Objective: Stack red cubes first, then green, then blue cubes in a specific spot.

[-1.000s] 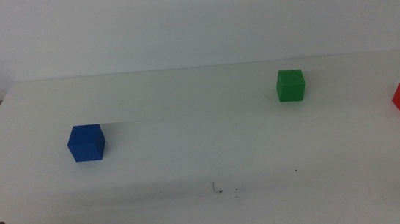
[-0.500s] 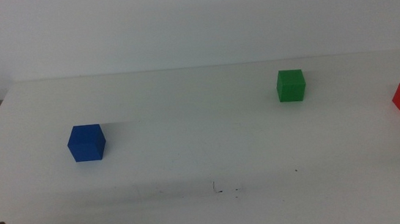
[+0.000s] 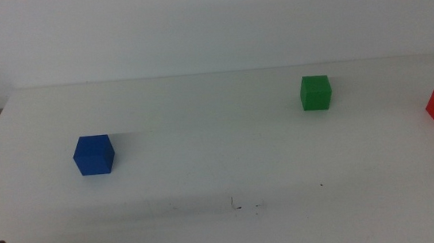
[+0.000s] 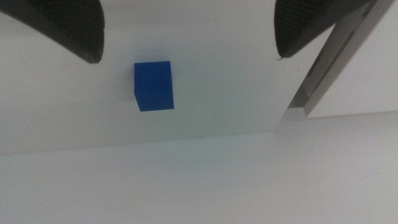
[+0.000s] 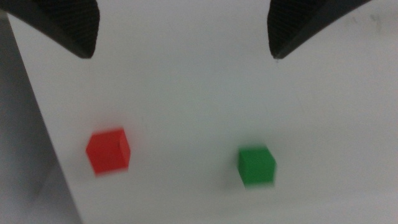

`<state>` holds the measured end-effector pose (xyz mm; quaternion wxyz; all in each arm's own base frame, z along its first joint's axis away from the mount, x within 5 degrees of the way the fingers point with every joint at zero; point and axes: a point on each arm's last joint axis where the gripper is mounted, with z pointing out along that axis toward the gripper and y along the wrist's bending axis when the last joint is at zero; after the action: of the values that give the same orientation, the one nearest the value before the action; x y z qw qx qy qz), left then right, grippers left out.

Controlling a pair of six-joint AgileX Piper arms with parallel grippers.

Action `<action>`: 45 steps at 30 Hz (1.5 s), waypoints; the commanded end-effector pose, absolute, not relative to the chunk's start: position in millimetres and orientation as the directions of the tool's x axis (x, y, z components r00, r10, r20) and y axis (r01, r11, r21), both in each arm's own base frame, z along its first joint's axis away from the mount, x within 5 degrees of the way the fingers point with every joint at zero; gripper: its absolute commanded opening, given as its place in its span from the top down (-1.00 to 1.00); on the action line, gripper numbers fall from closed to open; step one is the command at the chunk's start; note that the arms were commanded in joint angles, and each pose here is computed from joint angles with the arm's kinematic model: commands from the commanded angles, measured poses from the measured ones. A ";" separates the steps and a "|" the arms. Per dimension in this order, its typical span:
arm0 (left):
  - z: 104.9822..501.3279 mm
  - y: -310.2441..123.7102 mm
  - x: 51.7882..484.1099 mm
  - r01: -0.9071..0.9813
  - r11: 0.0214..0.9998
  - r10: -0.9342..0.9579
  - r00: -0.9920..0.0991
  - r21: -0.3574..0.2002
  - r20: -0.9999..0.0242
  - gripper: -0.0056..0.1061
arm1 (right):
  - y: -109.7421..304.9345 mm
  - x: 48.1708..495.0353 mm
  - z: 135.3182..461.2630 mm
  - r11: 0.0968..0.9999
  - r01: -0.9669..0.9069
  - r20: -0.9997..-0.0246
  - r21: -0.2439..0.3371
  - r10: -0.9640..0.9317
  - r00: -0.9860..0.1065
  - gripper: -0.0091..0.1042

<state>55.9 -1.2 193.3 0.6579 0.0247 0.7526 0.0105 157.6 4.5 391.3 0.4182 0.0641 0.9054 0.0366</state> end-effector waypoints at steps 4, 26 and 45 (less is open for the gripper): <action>194.6 -1.3 55.8 0.023 0.999 0.042 -0.116 0.039 -0.992 -0.78 | 1.2 211.6 389.9 0.999 0.046 -0.617 0.011 0.043 -0.786 -0.80; 194.6 -1.3 55.8 0.023 0.999 0.042 -0.116 0.039 -0.992 -0.78 | -111.6 437.0 233.8 0.998 -0.059 -0.315 -0.029 -0.065 -0.947 -0.80; 194.6 -1.3 55.8 0.023 0.999 0.042 -0.116 0.039 -0.992 -0.78 | -109.9 463.4 173.8 0.989 -0.098 -0.310 -0.113 -0.129 -0.942 -0.79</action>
<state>55.9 -1.2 193.3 0.6579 0.0247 0.7526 0.0105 460.0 -111.8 172.2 0.1499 -0.0472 0.9868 -0.0402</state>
